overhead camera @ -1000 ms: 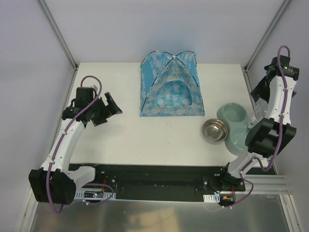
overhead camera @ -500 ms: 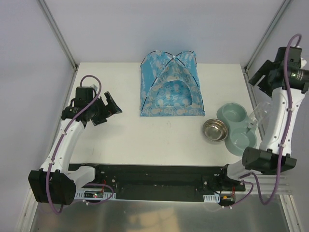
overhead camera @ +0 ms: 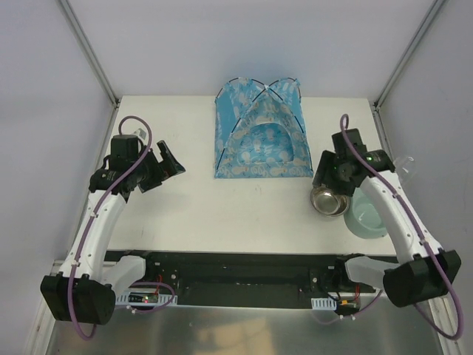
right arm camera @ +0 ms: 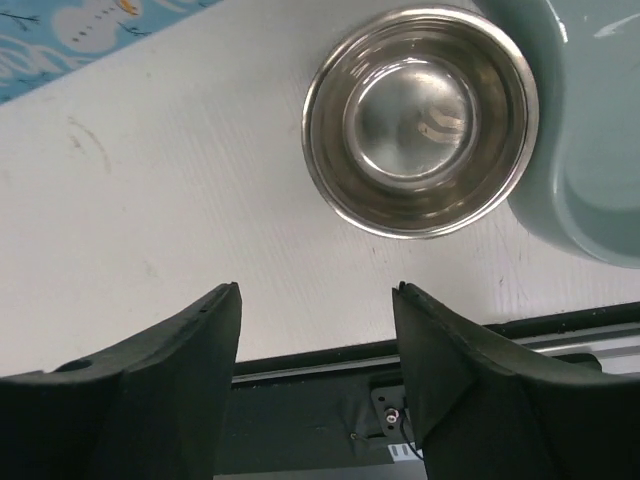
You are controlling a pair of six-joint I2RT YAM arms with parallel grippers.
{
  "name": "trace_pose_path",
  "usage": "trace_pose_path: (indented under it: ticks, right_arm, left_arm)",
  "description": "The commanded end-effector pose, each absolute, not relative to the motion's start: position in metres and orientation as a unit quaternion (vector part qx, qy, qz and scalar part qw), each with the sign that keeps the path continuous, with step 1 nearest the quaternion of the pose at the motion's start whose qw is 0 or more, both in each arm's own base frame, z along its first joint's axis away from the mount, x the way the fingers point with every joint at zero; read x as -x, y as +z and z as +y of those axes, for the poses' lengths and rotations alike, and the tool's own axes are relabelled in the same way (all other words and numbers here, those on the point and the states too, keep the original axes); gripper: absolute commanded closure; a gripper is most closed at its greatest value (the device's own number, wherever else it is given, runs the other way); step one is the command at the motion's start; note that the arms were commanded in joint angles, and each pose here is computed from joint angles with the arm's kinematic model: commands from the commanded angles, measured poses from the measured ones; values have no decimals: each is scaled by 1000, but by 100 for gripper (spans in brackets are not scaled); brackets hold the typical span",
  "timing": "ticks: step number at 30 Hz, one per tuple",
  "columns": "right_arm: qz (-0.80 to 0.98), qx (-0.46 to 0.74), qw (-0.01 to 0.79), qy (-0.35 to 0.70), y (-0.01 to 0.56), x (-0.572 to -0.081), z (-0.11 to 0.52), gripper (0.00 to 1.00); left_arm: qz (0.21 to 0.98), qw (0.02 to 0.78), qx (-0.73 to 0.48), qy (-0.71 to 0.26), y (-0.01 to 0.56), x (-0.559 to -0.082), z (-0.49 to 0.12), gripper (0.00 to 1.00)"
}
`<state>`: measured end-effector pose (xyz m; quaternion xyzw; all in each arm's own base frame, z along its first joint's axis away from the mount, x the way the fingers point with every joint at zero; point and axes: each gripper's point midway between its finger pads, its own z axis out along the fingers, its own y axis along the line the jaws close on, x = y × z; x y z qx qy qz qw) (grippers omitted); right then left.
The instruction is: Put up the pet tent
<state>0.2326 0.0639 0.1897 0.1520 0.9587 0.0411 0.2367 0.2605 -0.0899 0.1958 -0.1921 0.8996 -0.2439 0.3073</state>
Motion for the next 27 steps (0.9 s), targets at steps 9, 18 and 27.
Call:
trace_pose_path:
  ticks: [9,18,27]
  right_arm:
    - [969,-81,232,-4,115,-283,86,41]
    - [978,-101,179,-45,55,-282,88,60]
    - [966,-125,203,-96,52,-289,76,88]
  left_arm:
    - [904,310,191,-224,188,-258,-84,1]
    - [907,299,198,-221,181,-260,-84,1]
    - [908,301,196,-217,183,-264,-84,1]
